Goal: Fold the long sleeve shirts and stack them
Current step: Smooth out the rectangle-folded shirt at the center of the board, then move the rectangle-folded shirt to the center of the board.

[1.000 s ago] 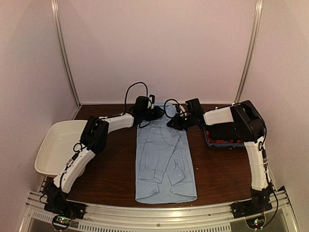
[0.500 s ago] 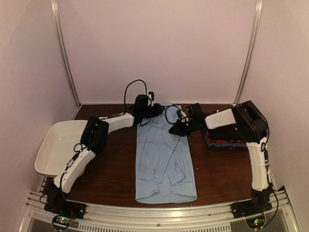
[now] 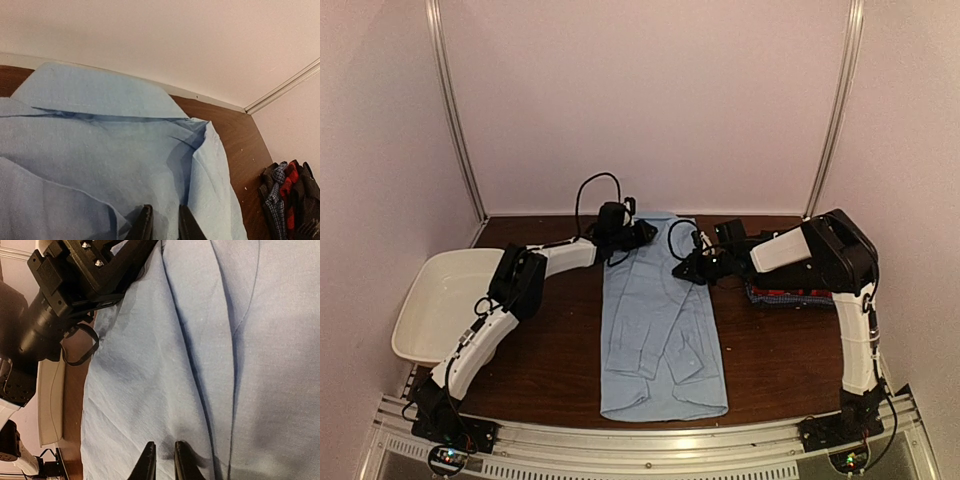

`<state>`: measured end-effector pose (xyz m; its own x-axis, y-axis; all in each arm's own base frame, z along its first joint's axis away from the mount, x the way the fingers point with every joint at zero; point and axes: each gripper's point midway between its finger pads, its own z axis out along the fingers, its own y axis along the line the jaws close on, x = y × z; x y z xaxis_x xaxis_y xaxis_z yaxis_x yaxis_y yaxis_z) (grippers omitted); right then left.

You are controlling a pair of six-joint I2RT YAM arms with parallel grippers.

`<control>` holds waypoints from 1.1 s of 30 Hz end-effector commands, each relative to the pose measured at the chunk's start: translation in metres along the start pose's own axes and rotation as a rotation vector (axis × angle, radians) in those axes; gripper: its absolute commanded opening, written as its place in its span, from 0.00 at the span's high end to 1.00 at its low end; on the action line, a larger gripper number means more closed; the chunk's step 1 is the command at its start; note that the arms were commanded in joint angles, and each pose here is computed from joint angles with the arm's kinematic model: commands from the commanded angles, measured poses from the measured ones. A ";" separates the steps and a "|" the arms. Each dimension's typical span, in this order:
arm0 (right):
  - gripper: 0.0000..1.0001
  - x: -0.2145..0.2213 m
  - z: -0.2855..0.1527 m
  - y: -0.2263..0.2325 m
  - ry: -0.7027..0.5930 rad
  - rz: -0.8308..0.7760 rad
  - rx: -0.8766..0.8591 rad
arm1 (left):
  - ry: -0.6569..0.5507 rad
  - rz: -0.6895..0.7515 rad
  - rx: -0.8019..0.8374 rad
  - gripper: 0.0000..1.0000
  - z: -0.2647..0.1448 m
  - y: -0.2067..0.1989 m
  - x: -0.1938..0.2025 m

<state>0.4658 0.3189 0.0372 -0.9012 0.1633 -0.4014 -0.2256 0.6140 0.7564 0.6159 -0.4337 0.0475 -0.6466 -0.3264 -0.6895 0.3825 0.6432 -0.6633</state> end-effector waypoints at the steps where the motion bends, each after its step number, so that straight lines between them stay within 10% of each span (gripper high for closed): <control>1: 0.84 -0.009 -0.008 0.015 -0.016 -0.023 -0.041 | -0.077 0.001 0.061 0.81 -0.005 -0.017 -0.038; 14: 0.77 -0.029 -0.034 0.040 -0.056 -0.152 0.009 | -0.041 0.103 0.194 0.59 -0.085 -0.110 -0.120; 33: 0.69 0.033 -0.099 0.034 -0.036 -0.210 0.153 | 0.336 -0.007 -0.164 0.58 -0.232 -0.036 0.027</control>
<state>0.4035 0.2788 0.0964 -0.8429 0.0596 -0.5347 -0.3372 0.7158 0.6114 0.4538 -0.3220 0.1299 -0.8244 -0.1291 -0.5511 0.3108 0.7105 -0.6314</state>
